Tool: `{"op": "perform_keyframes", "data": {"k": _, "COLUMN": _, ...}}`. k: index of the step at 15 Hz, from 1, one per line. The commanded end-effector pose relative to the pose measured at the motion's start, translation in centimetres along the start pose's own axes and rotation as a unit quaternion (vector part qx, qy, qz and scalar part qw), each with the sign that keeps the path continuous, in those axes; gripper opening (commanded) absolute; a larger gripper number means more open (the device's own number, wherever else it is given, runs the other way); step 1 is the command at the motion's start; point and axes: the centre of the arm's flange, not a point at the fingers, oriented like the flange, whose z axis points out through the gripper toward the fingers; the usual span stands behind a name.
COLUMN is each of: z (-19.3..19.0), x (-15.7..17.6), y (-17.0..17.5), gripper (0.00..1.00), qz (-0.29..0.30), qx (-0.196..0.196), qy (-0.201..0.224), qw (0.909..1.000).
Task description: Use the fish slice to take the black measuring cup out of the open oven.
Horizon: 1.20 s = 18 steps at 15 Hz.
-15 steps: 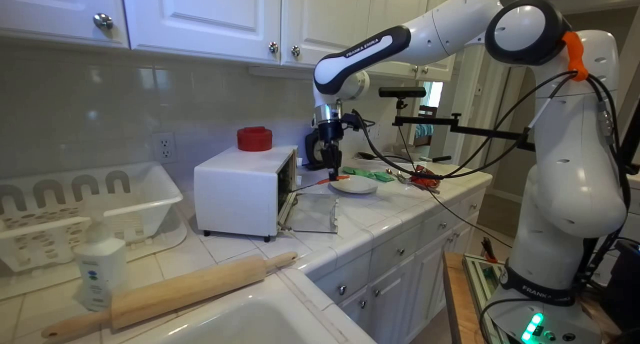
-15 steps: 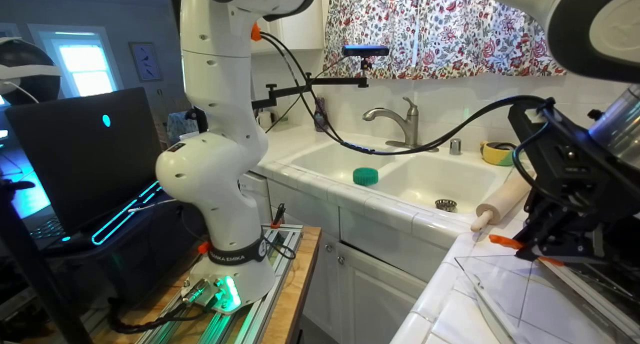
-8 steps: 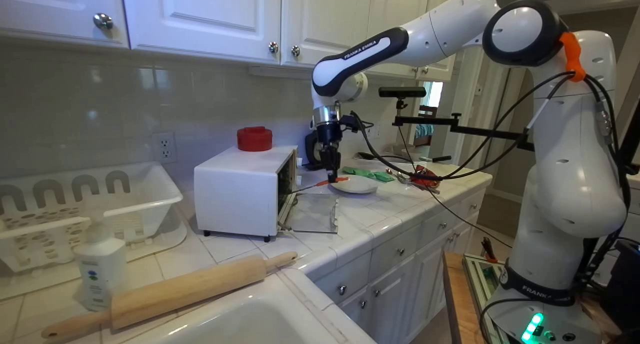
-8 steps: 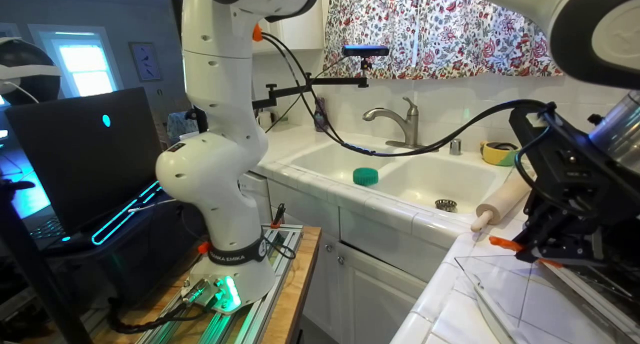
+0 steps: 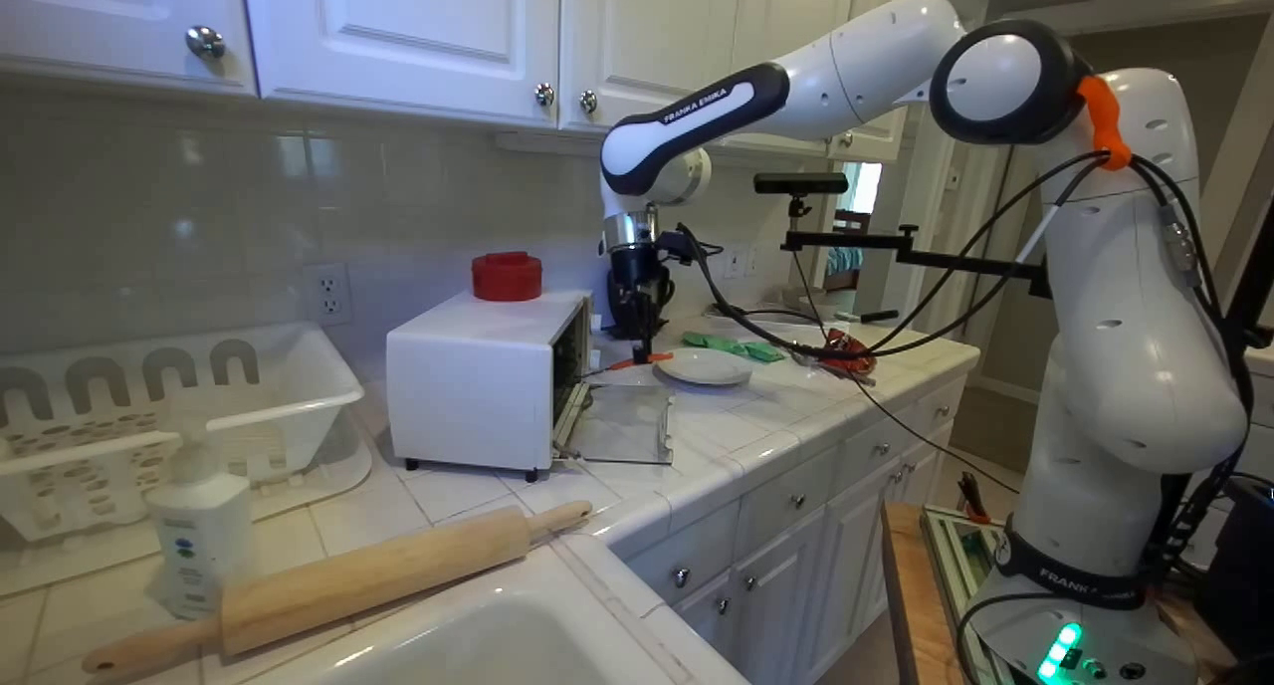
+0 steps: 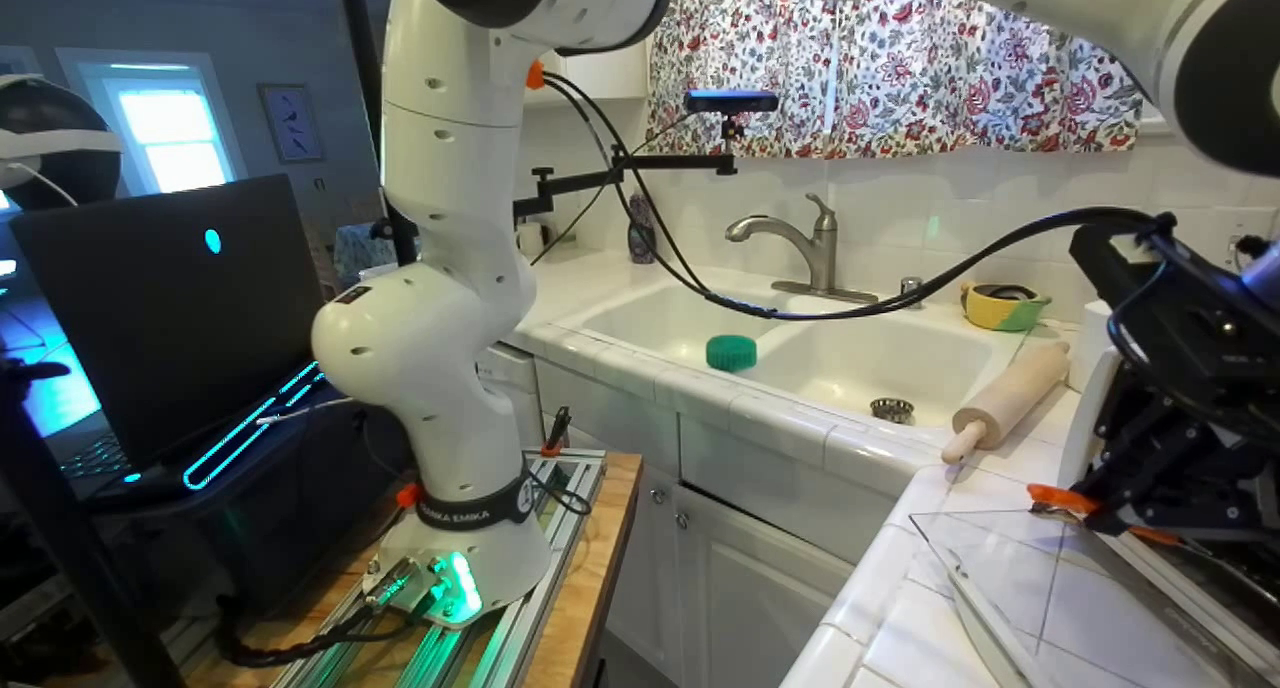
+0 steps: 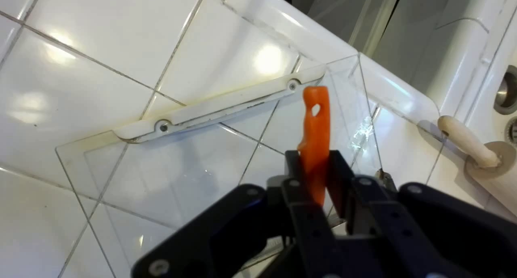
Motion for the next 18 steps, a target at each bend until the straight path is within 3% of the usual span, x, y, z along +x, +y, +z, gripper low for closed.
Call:
{"op": "perform_keyframes", "data": {"k": 1, "z": -0.9, "x": 2.3, "y": 0.8, "gripper": 0.05, "qz": 0.005, "qx": -0.004, "qy": -0.008, "qw": 0.9999}}
{"op": "perform_keyframes", "data": {"k": 18, "z": -1.3, "x": 7.1, "y": 0.9, "gripper": 0.05, "qz": -0.003, "qx": 0.011, "qy": 0.012, "qw": 0.9999}}
